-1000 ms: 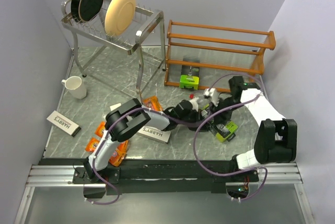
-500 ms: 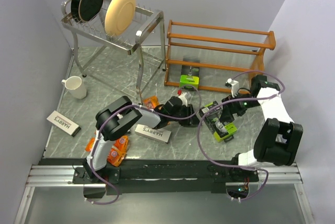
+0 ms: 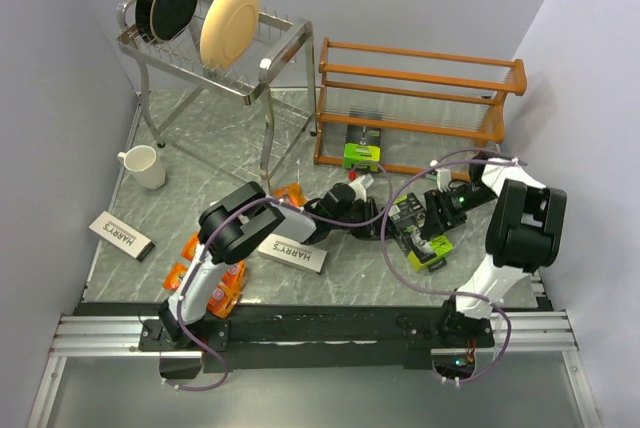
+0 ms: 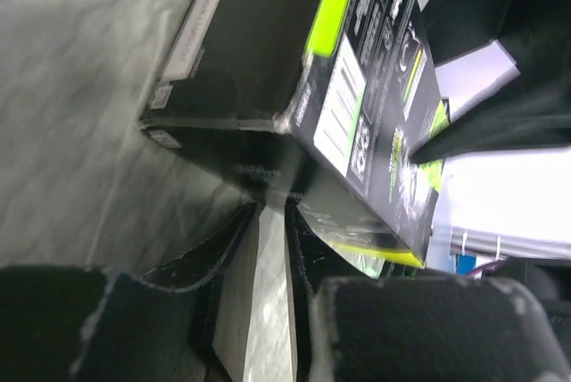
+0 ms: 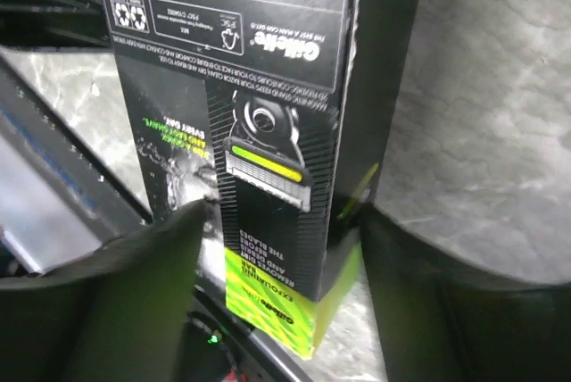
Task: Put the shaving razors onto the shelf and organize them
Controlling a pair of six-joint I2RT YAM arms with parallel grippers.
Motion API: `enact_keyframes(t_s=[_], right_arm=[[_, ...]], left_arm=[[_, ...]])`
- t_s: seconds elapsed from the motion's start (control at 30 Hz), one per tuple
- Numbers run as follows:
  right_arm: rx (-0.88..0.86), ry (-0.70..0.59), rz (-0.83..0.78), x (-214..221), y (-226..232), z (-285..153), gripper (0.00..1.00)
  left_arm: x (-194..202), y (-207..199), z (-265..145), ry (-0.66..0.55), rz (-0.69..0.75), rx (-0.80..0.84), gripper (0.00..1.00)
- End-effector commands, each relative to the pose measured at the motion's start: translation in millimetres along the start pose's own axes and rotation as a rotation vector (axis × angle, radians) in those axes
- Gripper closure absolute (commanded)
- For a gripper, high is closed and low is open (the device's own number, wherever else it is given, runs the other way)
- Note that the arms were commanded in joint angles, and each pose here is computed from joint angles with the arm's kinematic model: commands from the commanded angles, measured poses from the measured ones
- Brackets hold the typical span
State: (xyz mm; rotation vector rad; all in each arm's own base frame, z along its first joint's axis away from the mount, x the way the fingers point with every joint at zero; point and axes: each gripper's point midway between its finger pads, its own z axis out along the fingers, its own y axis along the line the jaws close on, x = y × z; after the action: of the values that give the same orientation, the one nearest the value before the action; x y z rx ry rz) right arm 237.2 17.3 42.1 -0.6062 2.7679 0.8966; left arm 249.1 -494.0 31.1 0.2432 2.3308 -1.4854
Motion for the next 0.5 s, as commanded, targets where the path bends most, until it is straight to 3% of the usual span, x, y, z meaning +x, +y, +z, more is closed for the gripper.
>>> enact_keyframes(t_s=[0.0,0.07,0.23,0.47], right_arm=[[-0.035,0.027,-0.039,-8.6,-1.2,0.3,0.52],[-0.043,0.045,-0.089,-7.7,9.7,2.3,0.58],[-0.149,0.008,-0.224,-25.2,81.9,-0.3,0.59],[-0.309,-0.051,-0.196,-47.9,159.9,1.5,0.59]], left_arm=[[-8.4,-9.5,20.5,0.001,0.018,0.044,0.75],[-14.0,-14.3,27.3,-0.004,0.019,0.050,0.76],[-13.2,-6.9,38.1,0.001,0.001,0.032,0.79],[-7.3,6.2,34.9,0.002,-0.032,-0.008,0.79]])
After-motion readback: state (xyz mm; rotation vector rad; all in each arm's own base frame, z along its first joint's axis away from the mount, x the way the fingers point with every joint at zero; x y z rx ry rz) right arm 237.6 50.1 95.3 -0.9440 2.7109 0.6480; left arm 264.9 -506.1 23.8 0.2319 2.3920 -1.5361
